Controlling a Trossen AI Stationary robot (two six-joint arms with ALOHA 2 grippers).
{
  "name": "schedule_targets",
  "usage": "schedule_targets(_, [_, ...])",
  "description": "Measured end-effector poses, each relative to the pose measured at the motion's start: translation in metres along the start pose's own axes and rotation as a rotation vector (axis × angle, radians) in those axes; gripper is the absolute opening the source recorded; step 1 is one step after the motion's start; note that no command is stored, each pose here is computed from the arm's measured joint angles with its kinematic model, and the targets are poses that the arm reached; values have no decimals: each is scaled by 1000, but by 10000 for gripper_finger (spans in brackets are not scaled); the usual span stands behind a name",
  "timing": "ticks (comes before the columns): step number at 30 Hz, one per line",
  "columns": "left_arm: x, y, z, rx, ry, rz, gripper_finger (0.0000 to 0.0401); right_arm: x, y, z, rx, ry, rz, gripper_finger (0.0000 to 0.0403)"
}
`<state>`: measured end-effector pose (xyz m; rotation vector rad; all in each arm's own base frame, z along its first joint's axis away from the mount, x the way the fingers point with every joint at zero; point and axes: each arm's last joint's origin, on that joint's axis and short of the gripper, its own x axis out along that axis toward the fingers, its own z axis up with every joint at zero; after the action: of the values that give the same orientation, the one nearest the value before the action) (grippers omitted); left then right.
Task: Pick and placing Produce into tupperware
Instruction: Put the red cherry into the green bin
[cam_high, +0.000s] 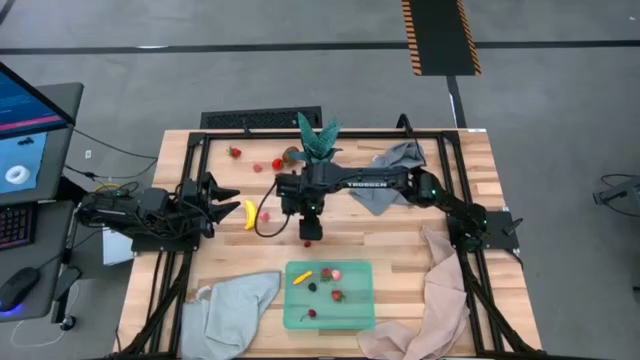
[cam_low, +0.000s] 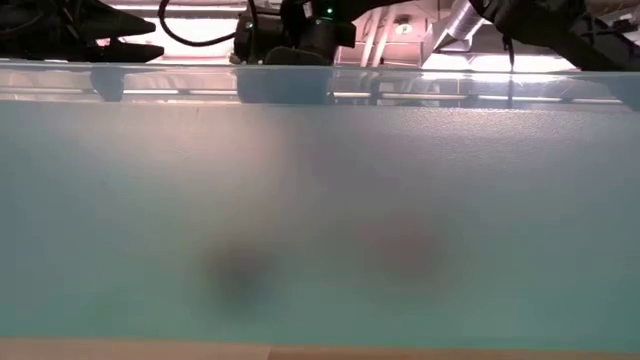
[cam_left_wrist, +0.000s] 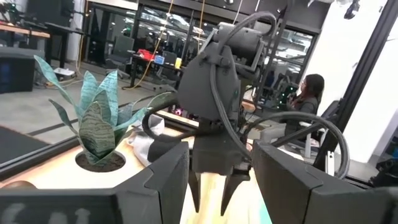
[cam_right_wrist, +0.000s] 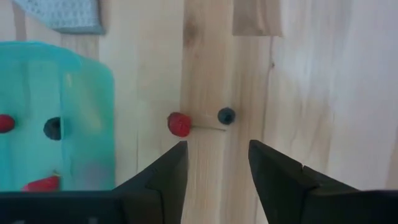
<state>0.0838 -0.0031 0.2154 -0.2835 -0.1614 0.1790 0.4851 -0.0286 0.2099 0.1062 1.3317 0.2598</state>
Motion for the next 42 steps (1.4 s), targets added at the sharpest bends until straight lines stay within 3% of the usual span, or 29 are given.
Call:
schedule_targets(7, [0, 1, 1, -8, -15, 36, 167, 23, -6, -1, -57, 42, 12, 171])
schedule_targets(24, [0, 1, 1, 12, -18, 50, 167, 23, -13, 0, -50, 19, 27, 169])
schedule_targets(42, [0, 1, 1, 11, -18, 48, 167, 57, -21, -7, -44, 115, 62, 171])
